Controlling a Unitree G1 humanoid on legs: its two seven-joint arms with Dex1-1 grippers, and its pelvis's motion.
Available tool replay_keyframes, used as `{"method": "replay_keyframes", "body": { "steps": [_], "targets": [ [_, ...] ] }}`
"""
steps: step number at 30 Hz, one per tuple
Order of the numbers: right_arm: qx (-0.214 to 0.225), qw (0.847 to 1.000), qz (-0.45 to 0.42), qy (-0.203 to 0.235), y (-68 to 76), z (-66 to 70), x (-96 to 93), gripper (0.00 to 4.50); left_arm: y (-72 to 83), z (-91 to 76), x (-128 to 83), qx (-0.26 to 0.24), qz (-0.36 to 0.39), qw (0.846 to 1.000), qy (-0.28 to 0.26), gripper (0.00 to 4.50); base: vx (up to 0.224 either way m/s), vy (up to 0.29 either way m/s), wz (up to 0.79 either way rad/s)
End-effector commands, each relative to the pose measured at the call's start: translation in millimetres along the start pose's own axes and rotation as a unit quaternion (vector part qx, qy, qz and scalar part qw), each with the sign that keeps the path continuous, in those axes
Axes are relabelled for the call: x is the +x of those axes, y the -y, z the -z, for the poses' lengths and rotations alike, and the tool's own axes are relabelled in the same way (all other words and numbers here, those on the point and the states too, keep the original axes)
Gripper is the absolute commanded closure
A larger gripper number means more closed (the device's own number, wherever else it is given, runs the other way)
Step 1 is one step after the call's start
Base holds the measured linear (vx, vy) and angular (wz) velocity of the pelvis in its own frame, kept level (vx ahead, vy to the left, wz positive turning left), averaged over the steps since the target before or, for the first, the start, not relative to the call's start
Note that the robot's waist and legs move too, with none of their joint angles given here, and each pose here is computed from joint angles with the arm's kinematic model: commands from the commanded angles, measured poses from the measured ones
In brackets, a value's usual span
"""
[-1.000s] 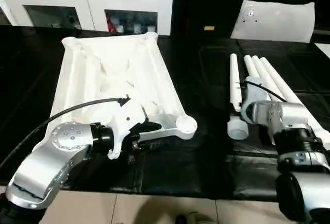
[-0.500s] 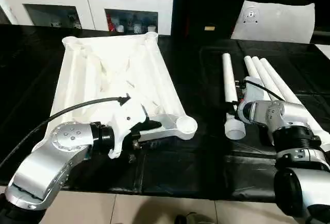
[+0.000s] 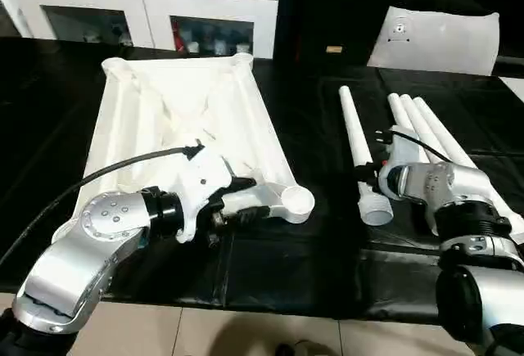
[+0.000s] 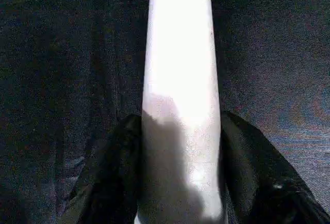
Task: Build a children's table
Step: Pick table leg
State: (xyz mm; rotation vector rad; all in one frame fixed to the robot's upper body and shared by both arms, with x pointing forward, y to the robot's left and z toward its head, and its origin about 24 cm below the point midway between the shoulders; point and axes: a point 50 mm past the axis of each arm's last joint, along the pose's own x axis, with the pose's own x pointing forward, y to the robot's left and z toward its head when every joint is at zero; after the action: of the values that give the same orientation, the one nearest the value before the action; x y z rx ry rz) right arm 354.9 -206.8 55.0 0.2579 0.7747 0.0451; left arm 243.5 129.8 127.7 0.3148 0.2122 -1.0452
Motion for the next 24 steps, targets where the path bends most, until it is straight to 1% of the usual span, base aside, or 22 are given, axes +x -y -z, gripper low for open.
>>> {"method": "replay_keyframes", "body": {
  "steps": [1,2,4,6,7,8,9,10,12,13,14,15,16,17,18,19,20,21,22,24],
  "targets": [
    [0.014,0.998,-0.017,0.055,5.4,-7.3,-5.3,2.64,-12.0,-4.6,1.4,0.004,-0.046,0.999,0.013,2.06,0.000,0.000,0.00],
    [0.014,0.998,-0.017,0.055,5.4,-7.3,-5.3,2.64,-12.0,-4.6,1.4,0.004,-0.046,0.999,0.013,2.06,0.000,0.000,0.00],
    [-0.007,0.993,-0.029,0.118,2.6,-17.3,-12.2,2.64,-23.2,-8.5,5.0,-0.002,-0.087,0.996,0.026,2.06,0.000,0.000,0.00],
    [0.002,0.988,-0.053,0.146,-2.0,-23.7,-17.7,2.64,-28.3,-11.0,7.4,-0.010,-0.099,0.994,0.034,2.06,0.000,0.000,0.00],
    [0.044,0.975,-0.124,0.176,-11.4,-31.8,-27.1,2.64,-33.3,-13.5,10.2,-0.029,-0.112,0.992,0.041,2.06,0.000,0.000,0.00],
    [0.055,0.966,-0.153,0.202,-15.1,-36.2,-32.5,2.64,-34.8,-14.7,11.7,-0.040,-0.115,0.992,0.044,2.06,0.000,0.000,0.00],
    [0.055,0.965,-0.154,0.203,-15.3,-36.4,-32.8,2.64,-34.9,-14.8,11.8,-0.041,-0.115,0.991,0.045,2.06,0.000,0.000,0.00],
    [0.061,0.949,-0.207,0.229,-22.4,-38.6,-41.7,2.64,-38.2,-17.7,14.7,-0.072,-0.118,0.989,0.057,1.79,0.000,0.000,0.00],
    [0.052,0.925,-0.285,0.246,-34.2,-34.4,-54.2,2.64,-43.1,-25.5,18.8,-0.125,-0.115,0.981,0.089,1.72,0.000,0.000,0.00],
    [0.047,0.916,-0.309,0.250,-38.0,-31.7,-58.6,2.64,-44.6,-28.9,20.5,-0.145,-0.113,0.978,0.103,1.72,0.000,0.000,0.00],
    [0.041,0.907,-0.332,0.256,-41.5,-28.0,-63.1,2.64,-46.2,-34.3,22.4,-0.162,-0.108,0.973,0.122,1.67,0.000,0.000,0.00],
    [0.039,0.901,-0.346,0.259,-43.5,-25.6,-66.0,2.64,-47.1,-37.8,23.7,-0.171,-0.105,0.970,0.134,1.53,0.000,0.000,0.00],
    [0.036,0.889,-0.372,0.264,-47.6,-21.8,-71.6,2.64,-48.2,-43.5,26.2,-0.186,-0.098,0.966,0.152,1.44,0.000,0.000,0.00],
    [0.034,0.881,-0.392,0.265,-50.7,-18.0,-76.0,2.64,-49.4,-48.7,28.6,-0.200,-0.093,0.961,0.168,1.40,0.000,0.000,0.00],
    [0.034,0.879,-0.396,0.265,-51.4,-17.1,-77.1,2.64,-49.7,-49.9,29.2,-0.204,-0.092,0.959,0.171,1.40,0.000,0.000,0.00],
    [0.025,0.862,-0.432,0.264,-58.2,-9.4,-86.3,2.64,-50.2,-60.8,34.6,-0.242,-0.069,0.946,0.204,1.40,0.000,0.000,0.00],
    [0.024,0.859,-0.438,0.263,-59.4,-8.2,-87.7,2.64,-50.0,-62.7,35.6,-0.249,-0.064,0.943,0.210,1.40,0.000,0.000,0.00],
    [0.020,0.851,-0.453,0.264,-62.7,-5.7,-91.2,2.64,-49.9,-67.0,37.7,-0.262,-0.054,0.938,0.222,1.40,0.000,0.000,0.00],
    [0.016,0.841,-0.471,0.266,-66.1,-2.5,-96.5,2.64,-49.3,-73.0,40.7,-0.283,-0.038,0.929,0.237,1.40,0.000,0.000,0.00],
    [0.013,0.838,-0.475,0.268,-67.0,-1.5,-98.0,2.64,-49.0,-74.8,41.6,-0.290,-0.031,0.926,0.240,1.40,0.000,0.000,0.00]
  ]
}}
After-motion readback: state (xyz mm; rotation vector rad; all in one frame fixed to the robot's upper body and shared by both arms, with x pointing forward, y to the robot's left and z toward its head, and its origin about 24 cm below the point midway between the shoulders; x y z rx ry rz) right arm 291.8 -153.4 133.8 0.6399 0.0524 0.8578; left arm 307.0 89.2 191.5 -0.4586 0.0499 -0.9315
